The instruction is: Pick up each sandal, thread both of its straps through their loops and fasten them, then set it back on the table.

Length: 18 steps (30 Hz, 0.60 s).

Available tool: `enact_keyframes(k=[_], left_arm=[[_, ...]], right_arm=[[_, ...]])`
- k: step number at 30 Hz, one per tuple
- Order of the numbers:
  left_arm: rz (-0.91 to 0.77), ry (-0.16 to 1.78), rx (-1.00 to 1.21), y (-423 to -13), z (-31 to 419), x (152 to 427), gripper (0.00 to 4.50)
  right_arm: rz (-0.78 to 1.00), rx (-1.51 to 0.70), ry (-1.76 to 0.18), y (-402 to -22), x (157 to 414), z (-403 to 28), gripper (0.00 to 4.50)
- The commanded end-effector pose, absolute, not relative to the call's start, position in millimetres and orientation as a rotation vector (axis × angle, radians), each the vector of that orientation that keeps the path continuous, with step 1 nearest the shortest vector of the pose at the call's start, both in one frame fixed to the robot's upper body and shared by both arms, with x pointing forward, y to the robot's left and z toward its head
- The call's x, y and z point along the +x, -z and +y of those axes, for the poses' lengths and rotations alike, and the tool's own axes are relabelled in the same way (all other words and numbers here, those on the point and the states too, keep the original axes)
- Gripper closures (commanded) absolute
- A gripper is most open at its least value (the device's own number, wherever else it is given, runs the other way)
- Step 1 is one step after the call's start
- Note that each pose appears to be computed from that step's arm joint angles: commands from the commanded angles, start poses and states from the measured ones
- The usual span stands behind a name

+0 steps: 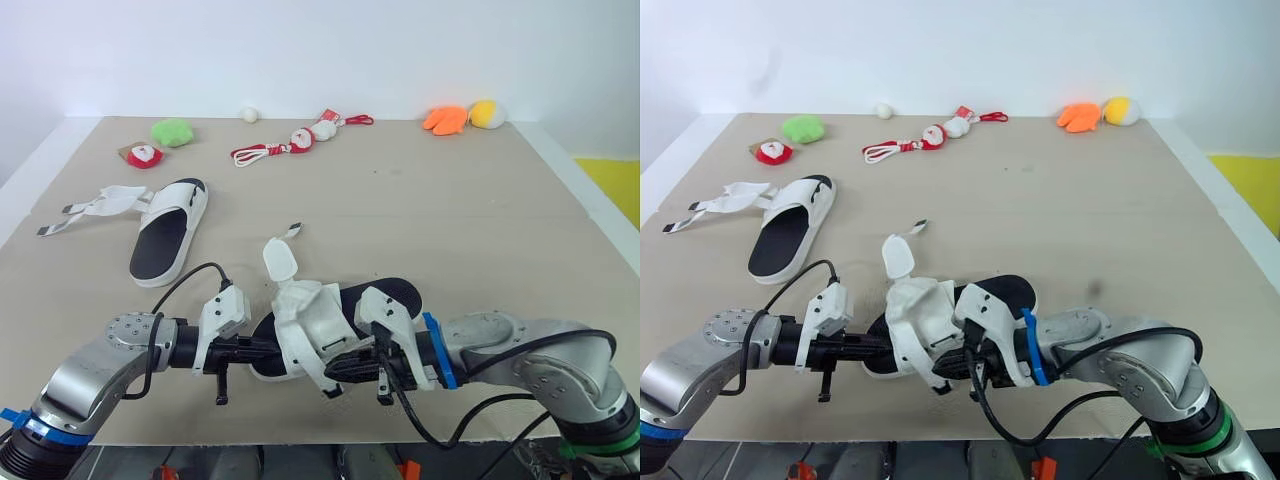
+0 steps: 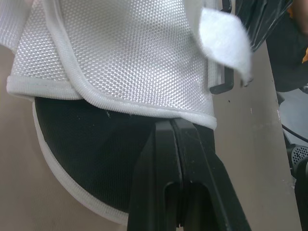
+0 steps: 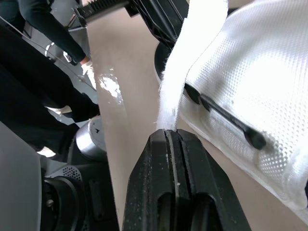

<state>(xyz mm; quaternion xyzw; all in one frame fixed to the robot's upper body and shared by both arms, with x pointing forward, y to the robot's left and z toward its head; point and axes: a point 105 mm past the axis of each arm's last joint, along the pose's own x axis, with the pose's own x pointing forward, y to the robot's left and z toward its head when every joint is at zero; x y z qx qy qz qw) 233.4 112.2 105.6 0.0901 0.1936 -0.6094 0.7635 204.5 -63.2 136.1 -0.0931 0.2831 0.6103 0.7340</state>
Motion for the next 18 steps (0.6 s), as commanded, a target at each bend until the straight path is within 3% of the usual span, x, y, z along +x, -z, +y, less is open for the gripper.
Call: enact_keyframes(k=[1,8,15,18], left_arm=[[0.464,1.334,0.191,-97.3,112.3,231.7,4.50],[0.459,1.325,0.196,-98.2,113.7,234.5,4.50],[0.455,1.314,0.222,-96.9,115.7,238.3,4.50],[0.451,1.310,0.234,-96.3,116.4,239.8,4.50]], right_arm=[[0.593,-0.180,-1.404,-153.1,199.6,-62.0,4.46],[0.622,0.006,-1.462,-175.6,202.3,-65.2,4.46],[0.609,0.153,-1.353,-209.5,255.1,-61.7,4.46],[0.642,0.156,-1.314,-210.7,264.9,-60.8,4.46]])
